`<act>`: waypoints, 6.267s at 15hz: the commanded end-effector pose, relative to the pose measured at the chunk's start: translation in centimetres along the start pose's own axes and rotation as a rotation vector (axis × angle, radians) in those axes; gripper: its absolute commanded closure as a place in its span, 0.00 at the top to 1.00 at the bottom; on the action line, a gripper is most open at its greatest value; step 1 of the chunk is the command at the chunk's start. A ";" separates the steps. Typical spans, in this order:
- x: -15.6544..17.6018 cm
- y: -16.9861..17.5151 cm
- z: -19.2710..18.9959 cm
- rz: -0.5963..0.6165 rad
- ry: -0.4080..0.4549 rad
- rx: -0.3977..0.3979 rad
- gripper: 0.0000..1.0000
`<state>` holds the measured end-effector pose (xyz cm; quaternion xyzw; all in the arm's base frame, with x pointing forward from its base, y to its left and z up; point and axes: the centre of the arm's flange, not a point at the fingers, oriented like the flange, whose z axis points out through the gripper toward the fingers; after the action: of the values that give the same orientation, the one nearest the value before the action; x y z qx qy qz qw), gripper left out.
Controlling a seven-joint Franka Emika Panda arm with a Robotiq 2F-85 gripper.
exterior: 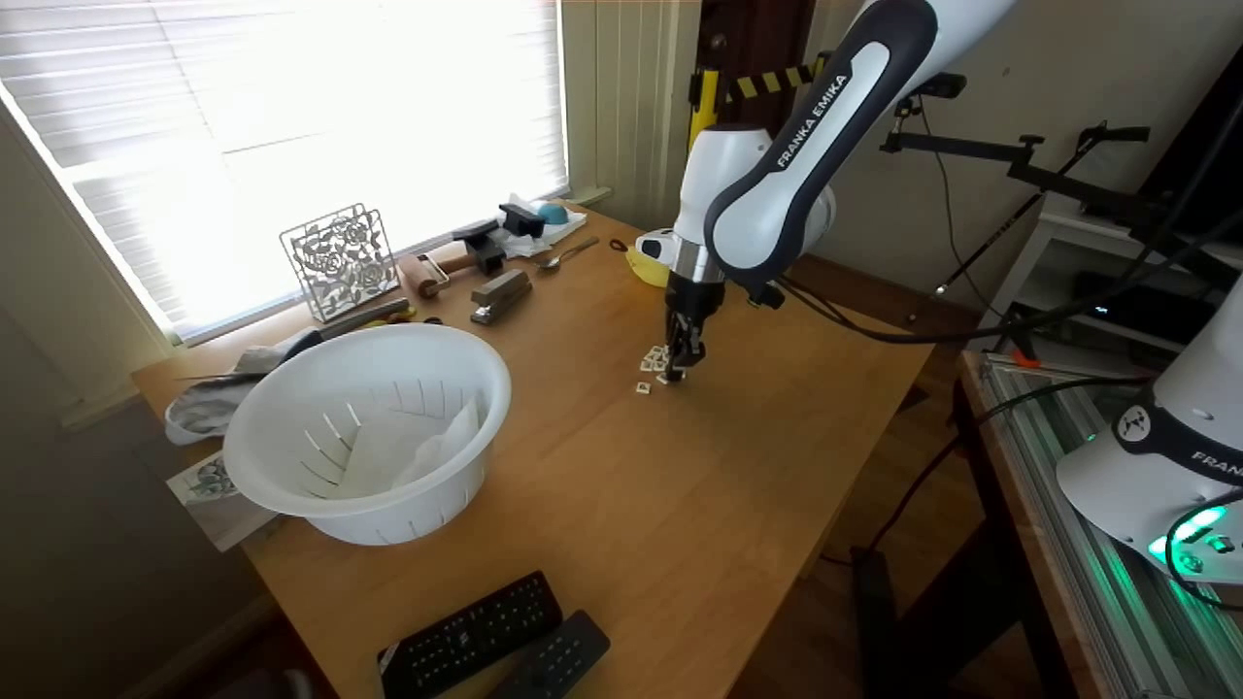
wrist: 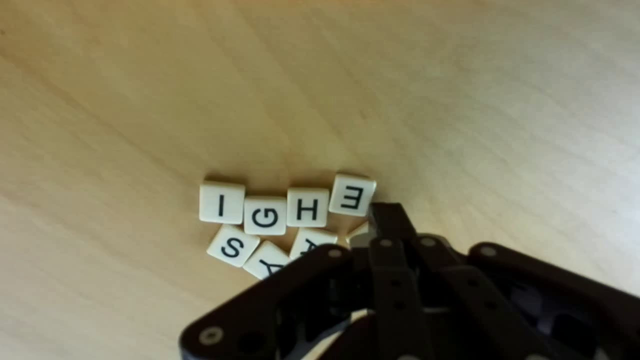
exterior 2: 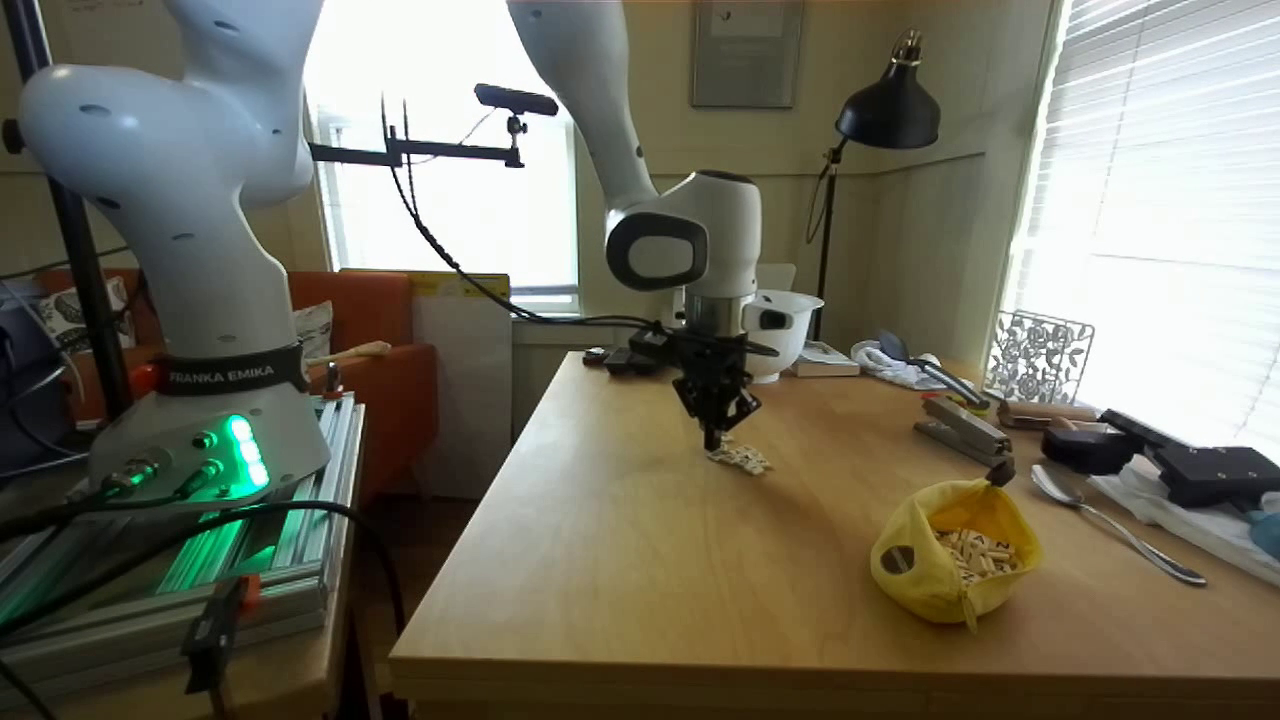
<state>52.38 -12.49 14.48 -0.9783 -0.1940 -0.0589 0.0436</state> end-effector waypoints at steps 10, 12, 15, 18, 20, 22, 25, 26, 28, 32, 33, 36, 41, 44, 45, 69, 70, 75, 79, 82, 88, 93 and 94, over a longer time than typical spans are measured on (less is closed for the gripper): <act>1.6 0.6 2.0 -0.158 -0.052 0.025 0.00; 1.8 0.5 2.1 -0.178 -0.056 0.021 0.00; 2.1 0.5 2.2 -0.198 -0.056 0.011 0.00; 2.3 0.5 2.3 -0.213 -0.058 0.003 0.00; 2.4 0.6 2.3 -0.219 -0.060 -0.003 0.00; 2.5 0.6 2.4 -0.225 -0.060 -0.006 0.00; 2.6 0.4 2.5 -0.241 -0.067 -0.006 0.00; 2.6 0.4 2.5 -0.248 -0.070 -0.007 0.00; 2.6 0.4 2.6 -0.261 -0.073 -0.010 0.00; 2.6 0.2 2.7 -0.294 -0.081 -0.015 0.00; 2.7 0.1 2.7 -0.303 -0.082 -0.020 0.00; 2.9 -0.1 2.7 -0.325 -0.087 -0.025 0.00; 3.1 -0.2 2.9 -0.347 -0.093 -0.037 0.00; 3.2 -0.4 3.0 -0.359 -0.097 -0.043 0.00; 3.2 -0.4 3.0 -0.362 -0.098 -0.043 0.00; 3.5 -1.1 0.0 -0.359 -0.064 -0.056 0.00; 3.5 -1.1 -0.3 -0.352 -0.061 -0.061 0.00; 3.7 -1.0 -2.6 -0.331 -0.036 -0.075 0.00; 3.5 -0.7 -3.9 -0.323 -0.022 -0.097 0.00; 3.0 -0.1 -3.8 -0.332 -0.021 -0.090 0.00; 1.7 1.4 -2.6 -0.381 -0.047 -0.076 0.00; 1.1 2.0 -1.3 -0.427 -0.075 -0.074 0.00; 1.0 2.0 -1.0 -0.434 -0.081 -0.073 0.00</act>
<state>54.20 -13.66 16.39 -0.9234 -0.3812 -0.0424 -0.0120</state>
